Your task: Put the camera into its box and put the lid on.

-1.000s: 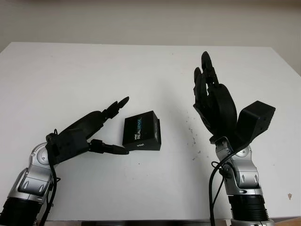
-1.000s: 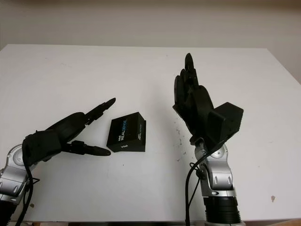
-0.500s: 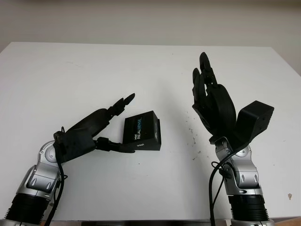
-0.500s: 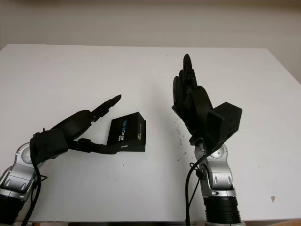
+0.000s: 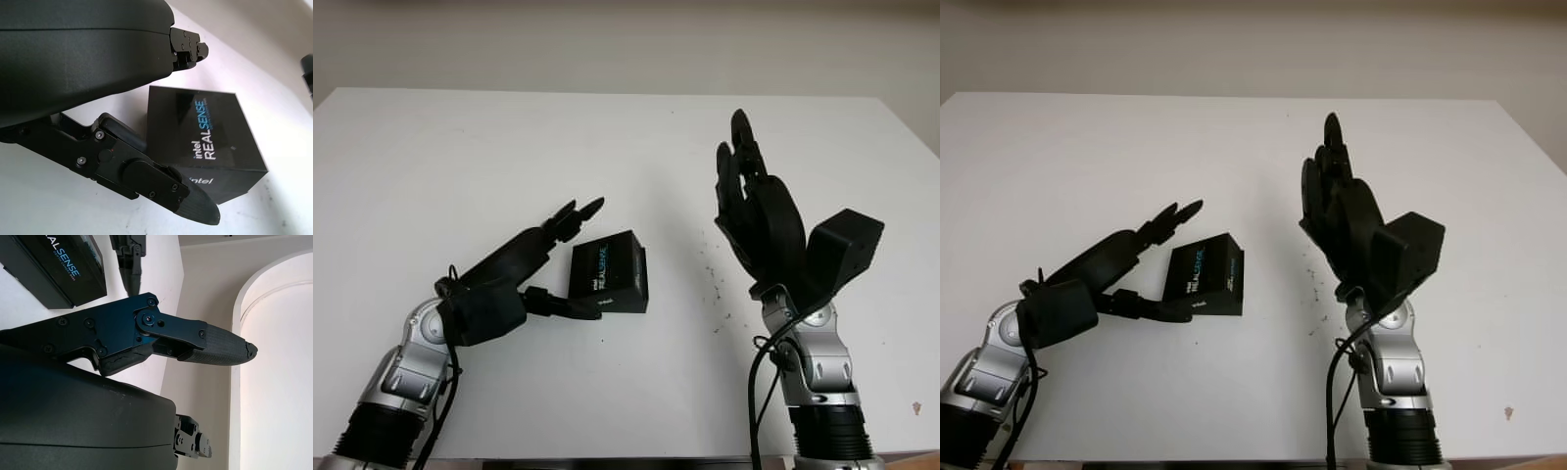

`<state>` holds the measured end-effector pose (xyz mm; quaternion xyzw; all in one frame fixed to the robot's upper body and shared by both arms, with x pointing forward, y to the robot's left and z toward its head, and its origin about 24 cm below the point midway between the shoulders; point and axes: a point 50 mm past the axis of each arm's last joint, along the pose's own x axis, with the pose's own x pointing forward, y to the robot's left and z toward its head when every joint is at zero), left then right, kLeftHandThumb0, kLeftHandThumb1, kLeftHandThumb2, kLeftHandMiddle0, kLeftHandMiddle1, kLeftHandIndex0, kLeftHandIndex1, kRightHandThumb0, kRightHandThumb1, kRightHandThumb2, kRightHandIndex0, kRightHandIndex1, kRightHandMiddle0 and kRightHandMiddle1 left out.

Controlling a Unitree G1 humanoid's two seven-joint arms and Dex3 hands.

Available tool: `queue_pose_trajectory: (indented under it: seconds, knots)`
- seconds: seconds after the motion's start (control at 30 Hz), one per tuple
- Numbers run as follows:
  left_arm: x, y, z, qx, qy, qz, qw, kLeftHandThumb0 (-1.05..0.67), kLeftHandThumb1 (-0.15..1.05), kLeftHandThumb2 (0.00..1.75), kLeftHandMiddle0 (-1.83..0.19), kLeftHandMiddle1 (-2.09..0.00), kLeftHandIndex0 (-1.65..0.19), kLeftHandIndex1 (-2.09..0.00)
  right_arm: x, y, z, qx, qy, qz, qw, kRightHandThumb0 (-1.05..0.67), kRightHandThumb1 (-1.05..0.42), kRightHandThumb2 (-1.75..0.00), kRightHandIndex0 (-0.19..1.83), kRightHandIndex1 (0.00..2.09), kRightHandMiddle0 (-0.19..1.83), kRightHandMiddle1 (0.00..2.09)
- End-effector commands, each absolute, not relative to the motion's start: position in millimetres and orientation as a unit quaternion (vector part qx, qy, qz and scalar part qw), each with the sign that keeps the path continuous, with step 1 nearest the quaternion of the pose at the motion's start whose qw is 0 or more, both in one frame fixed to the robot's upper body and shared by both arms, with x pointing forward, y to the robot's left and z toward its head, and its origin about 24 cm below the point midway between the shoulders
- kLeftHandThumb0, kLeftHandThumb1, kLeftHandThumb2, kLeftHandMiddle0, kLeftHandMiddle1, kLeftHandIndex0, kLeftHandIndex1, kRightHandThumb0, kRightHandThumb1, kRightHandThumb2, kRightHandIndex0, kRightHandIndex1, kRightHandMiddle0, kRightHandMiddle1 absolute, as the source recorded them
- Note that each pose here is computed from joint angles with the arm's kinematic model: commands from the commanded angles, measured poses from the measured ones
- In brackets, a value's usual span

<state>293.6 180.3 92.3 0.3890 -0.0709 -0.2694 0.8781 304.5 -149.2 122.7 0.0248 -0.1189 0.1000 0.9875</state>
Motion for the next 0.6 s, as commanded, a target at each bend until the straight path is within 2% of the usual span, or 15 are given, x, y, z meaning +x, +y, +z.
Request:
queue_pose_trajectory:
  seconds: [0.0,0.13,0.43,0.57]
  knots:
    - [295.7,177.0,97.0,0.399,-0.077,-0.272,0.873,-0.75,0.85,0.05,-0.11,-0.14,0.00,-0.09,302.6,-150.5,126.3,0.021,-0.126,0.100,0.987,-0.83,-1.05,-0.63,-0.19,0.00,-0.19,0.00]
    - [296.4,175.6,95.7,0.406,-0.078,-0.273,0.869,-0.72,0.84,0.05,-0.12,-0.16,-0.01,-0.09,302.3,-150.5,126.3,0.021,-0.126,0.102,0.987,-0.83,-1.05,-0.64,-0.19,0.00,-0.19,0.00]
    - [297.6,172.0,94.3,0.420,-0.044,-0.273,0.865,-0.65,0.82,0.05,-0.12,-0.17,-0.01,-0.08,301.7,-150.7,125.5,0.021,-0.127,0.102,0.986,-0.84,-1.05,-0.66,-0.19,0.00,-0.19,0.00]
    - [298.1,170.0,92.0,0.424,-0.047,-0.262,0.865,-0.64,0.83,0.05,-0.18,-0.20,-0.06,-0.10,301.9,-150.6,125.2,0.022,-0.126,0.100,0.987,-0.83,-1.05,-0.65,-0.19,0.00,-0.19,0.00]
